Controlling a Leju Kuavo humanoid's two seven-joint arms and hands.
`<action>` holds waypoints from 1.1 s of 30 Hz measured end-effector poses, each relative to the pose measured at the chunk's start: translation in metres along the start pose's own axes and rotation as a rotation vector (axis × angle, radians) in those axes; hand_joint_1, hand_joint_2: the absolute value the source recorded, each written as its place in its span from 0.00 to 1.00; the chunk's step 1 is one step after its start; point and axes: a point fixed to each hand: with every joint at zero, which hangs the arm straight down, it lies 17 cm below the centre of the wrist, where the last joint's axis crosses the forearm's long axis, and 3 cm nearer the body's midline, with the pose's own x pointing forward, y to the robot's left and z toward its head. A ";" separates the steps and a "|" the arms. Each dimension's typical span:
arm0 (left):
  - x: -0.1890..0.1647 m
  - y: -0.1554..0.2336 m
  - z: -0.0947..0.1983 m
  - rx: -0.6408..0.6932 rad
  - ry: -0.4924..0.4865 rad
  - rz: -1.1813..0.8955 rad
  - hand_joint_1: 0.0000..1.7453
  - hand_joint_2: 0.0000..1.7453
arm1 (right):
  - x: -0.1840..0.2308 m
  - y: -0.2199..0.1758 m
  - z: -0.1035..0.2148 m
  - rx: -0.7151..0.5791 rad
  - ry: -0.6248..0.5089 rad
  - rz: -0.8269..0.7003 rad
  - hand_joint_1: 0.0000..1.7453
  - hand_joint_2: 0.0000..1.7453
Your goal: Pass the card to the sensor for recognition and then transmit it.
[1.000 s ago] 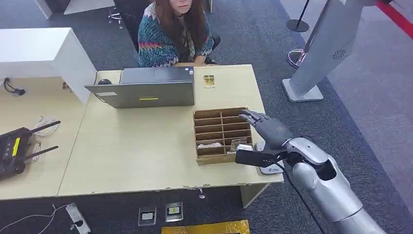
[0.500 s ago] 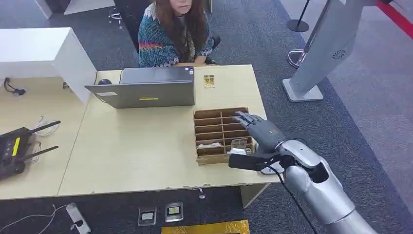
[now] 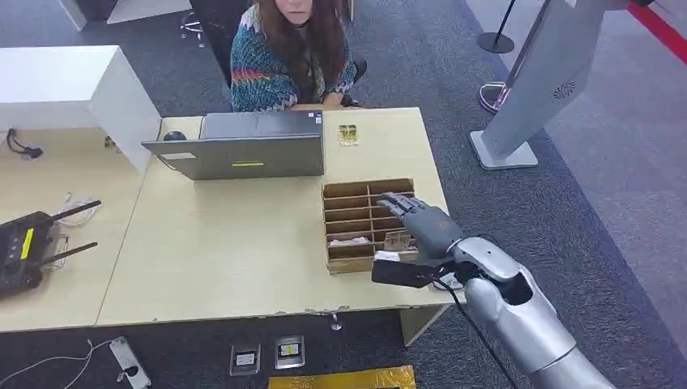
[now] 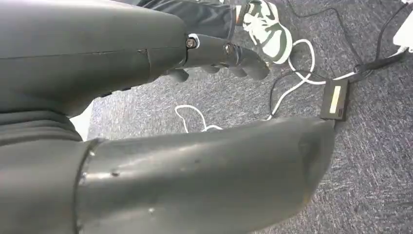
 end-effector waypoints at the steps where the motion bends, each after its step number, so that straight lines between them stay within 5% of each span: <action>1: 0.000 0.000 0.000 -0.001 0.000 0.000 0.00 0.00 | 0.000 0.001 0.000 0.002 0.000 -0.001 0.00 1.00; 33: -0.002 -0.004 0.001 -0.006 0.002 -0.003 0.00 0.00 | -0.021 0.018 0.000 0.026 0.057 -0.018 0.00 1.00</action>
